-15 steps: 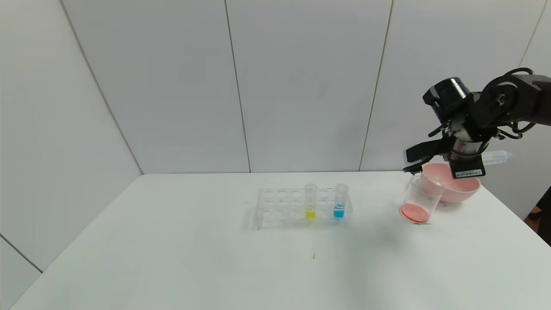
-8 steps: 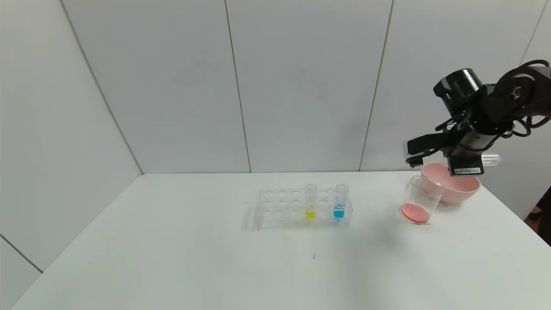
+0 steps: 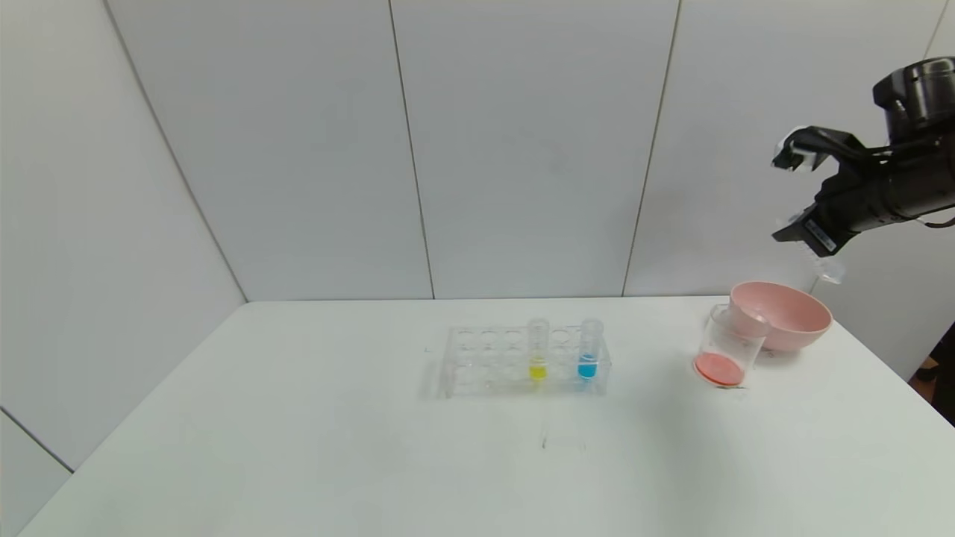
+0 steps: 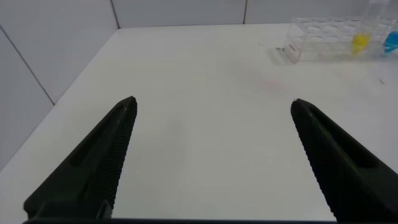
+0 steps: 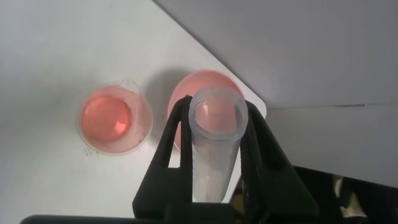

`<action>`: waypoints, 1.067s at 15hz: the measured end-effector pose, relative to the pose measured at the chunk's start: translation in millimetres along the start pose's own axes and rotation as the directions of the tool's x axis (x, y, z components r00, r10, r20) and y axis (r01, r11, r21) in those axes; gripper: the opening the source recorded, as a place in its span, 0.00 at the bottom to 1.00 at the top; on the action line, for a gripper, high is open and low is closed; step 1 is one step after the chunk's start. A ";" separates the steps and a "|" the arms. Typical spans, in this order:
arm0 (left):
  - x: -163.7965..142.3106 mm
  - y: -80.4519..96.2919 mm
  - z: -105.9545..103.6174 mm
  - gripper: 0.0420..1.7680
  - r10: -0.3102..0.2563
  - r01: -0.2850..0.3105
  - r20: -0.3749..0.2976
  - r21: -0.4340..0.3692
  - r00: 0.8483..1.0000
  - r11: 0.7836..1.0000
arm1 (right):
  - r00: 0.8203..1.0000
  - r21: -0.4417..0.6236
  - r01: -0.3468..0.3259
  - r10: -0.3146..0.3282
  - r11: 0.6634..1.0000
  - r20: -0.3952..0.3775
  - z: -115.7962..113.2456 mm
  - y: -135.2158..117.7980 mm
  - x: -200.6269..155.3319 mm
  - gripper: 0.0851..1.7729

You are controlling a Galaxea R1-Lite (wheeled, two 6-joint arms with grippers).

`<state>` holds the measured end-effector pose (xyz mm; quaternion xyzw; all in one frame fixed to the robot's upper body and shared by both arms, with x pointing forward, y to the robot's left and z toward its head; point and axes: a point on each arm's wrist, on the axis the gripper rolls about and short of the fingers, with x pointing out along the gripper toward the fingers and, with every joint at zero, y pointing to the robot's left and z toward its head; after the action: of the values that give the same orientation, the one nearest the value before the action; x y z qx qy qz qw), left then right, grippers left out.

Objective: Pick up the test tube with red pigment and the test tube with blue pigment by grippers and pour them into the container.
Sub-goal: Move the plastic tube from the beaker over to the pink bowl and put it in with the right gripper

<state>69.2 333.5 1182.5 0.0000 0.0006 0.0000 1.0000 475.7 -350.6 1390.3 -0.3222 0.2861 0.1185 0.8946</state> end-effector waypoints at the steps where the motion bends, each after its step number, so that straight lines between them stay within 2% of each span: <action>1: 0.0 0.0 0.0 1.00 0.000 0.000 0.000 0.000 1.000 1.000 | 0.999 0.107 0.004 -0.009 0.994 0.045 0.1 -5.3 -6.4 0.25; 2: 0.0 0.0 0.0 1.00 0.000 0.000 0.000 0.000 1.000 1.000 | 0.996 0.202 -0.001 -0.017 0.979 0.089 -0.1 -10.3 -14.2 0.25; 4: 0.0 0.0 0.0 1.00 0.000 0.000 0.000 0.000 1.000 1.000 | 0.989 0.313 -0.006 -0.040 0.950 0.141 -4.2 -16.4 -30.2 0.25; 8: 0.0 0.0 0.0 1.00 0.000 0.000 0.000 0.000 1.000 1.000 | 0.969 0.391 0.007 -0.103 0.920 0.226 -19.4 -17.5 -49.9 0.25; 9: 0.0 0.0 0.0 1.00 0.000 0.000 0.000 0.000 1.000 1.000 | 0.957 0.408 0.008 -0.126 0.913 0.262 -23.1 -15.9 -50.9 0.25; 11: 0.0 0.0 0.0 1.00 0.000 0.000 0.000 0.000 1.000 1.000 | 0.918 0.430 0.031 -0.196 0.903 0.345 -33.7 -10.5 -49.2 0.25; 13: 0.0 0.0 0.0 1.00 0.000 0.000 0.000 0.000 1.000 1.000 | 0.863 0.437 0.071 -0.274 0.896 0.423 -49.7 -1.0 -45.3 0.25; 14: 0.0 0.0 0.0 1.00 0.000 0.000 0.000 0.000 1.000 1.000 | 0.842 0.441 0.084 -0.301 0.893 0.447 -59.7 6.1 -43.1 0.25; 15: 0.0 0.0 0.0 1.00 0.000 0.000 0.000 0.000 1.000 1.000 | 0.829 0.449 0.089 -0.316 0.889 0.461 -70.4 15.0 -41.2 0.25; 16: 0.0 0.0 0.0 1.00 0.000 0.000 0.000 0.000 1.000 1.000 | 0.825 0.473 0.076 -0.322 0.878 0.464 -82.1 25.0 -40.2 0.25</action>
<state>69.2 333.5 1182.5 0.0000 0.0004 0.0000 1.0000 397.5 -385.4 1349.6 -0.0977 0.0114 0.0393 0.9944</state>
